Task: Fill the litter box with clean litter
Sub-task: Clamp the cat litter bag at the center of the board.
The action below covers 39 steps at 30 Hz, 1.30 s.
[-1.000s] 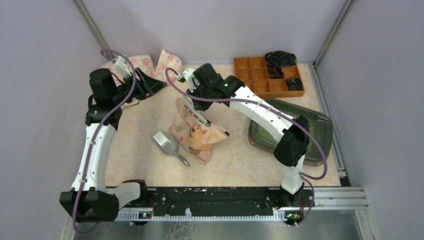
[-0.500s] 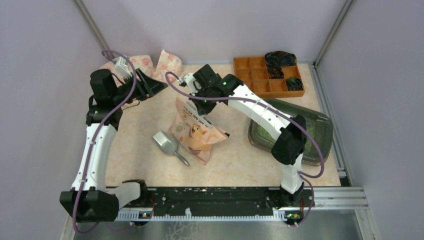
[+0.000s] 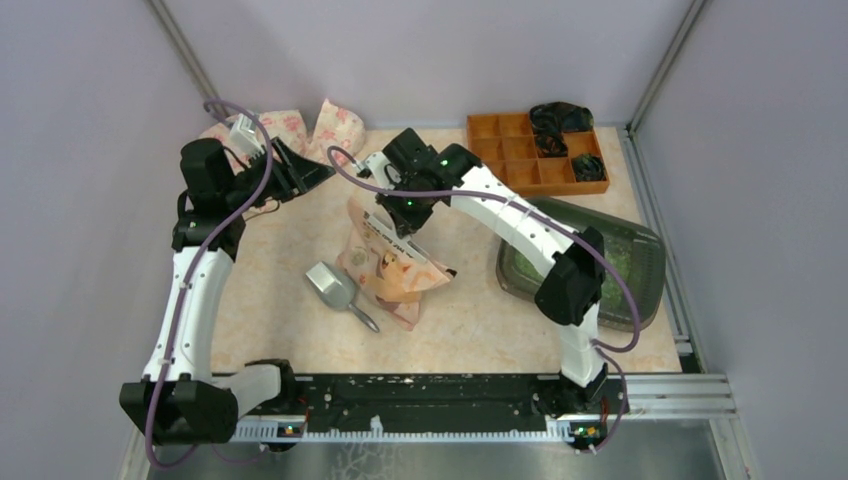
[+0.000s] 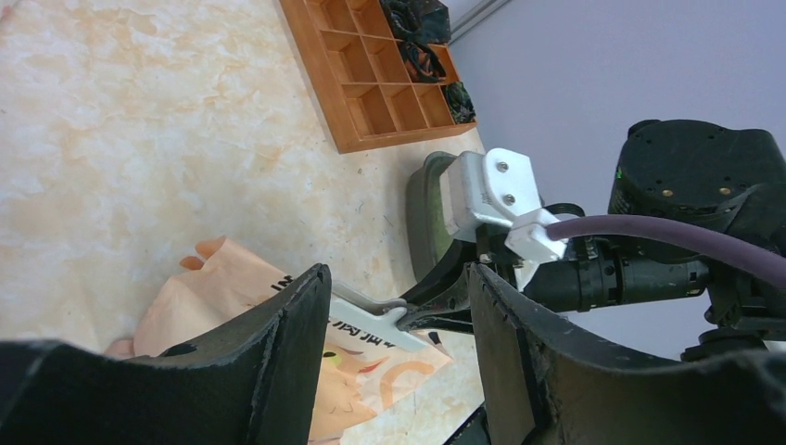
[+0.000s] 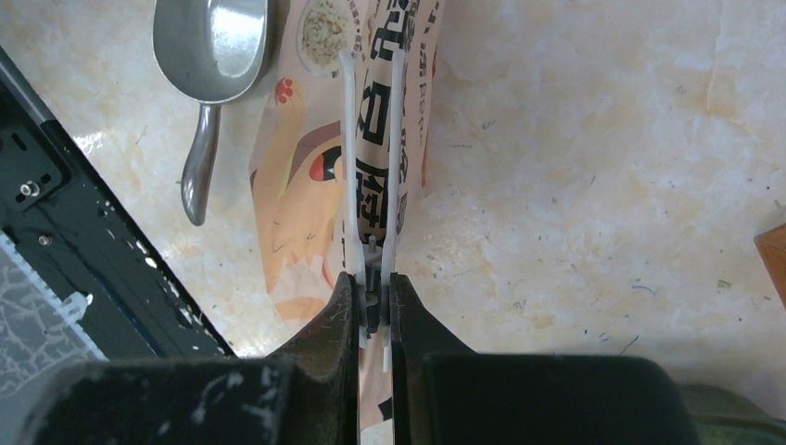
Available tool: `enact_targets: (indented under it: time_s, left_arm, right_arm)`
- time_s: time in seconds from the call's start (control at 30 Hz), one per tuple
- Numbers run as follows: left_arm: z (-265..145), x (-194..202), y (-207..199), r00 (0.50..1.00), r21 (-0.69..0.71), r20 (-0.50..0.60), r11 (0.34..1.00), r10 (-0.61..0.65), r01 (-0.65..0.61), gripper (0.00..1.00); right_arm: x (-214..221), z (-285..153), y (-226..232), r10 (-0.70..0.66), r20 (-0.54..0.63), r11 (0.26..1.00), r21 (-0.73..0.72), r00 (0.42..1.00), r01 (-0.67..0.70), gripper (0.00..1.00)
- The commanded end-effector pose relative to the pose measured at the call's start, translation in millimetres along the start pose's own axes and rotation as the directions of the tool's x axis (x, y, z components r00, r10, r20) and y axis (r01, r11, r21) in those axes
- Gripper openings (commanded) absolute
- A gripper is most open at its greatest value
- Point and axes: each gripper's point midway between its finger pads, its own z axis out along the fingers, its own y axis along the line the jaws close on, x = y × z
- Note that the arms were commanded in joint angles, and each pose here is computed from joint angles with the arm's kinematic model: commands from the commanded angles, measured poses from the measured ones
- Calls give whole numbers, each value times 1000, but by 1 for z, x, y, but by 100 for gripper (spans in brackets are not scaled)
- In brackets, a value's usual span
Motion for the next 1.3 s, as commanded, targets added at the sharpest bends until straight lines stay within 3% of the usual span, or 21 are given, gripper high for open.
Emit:
enact_targets:
  time_s: [0.0, 0.43, 1.27]
  left_arm:
    - [-6, -6, -11, 999, 33, 27, 999, 27, -28, 63]
    - [-8, -5, -12, 999, 38, 27, 999, 30, -31, 63]
    - [-7, -5, -16, 999, 57, 20, 998, 35, -36, 63]
  right_arm:
    - [-5, -2, 5, -5, -7, 1000, -24, 1000, 4, 0]
    - [5, 9, 1, 45, -81, 999, -2, 996, -45, 0]
    - [4, 24, 2, 64, -116, 998, 7, 991, -64, 0]
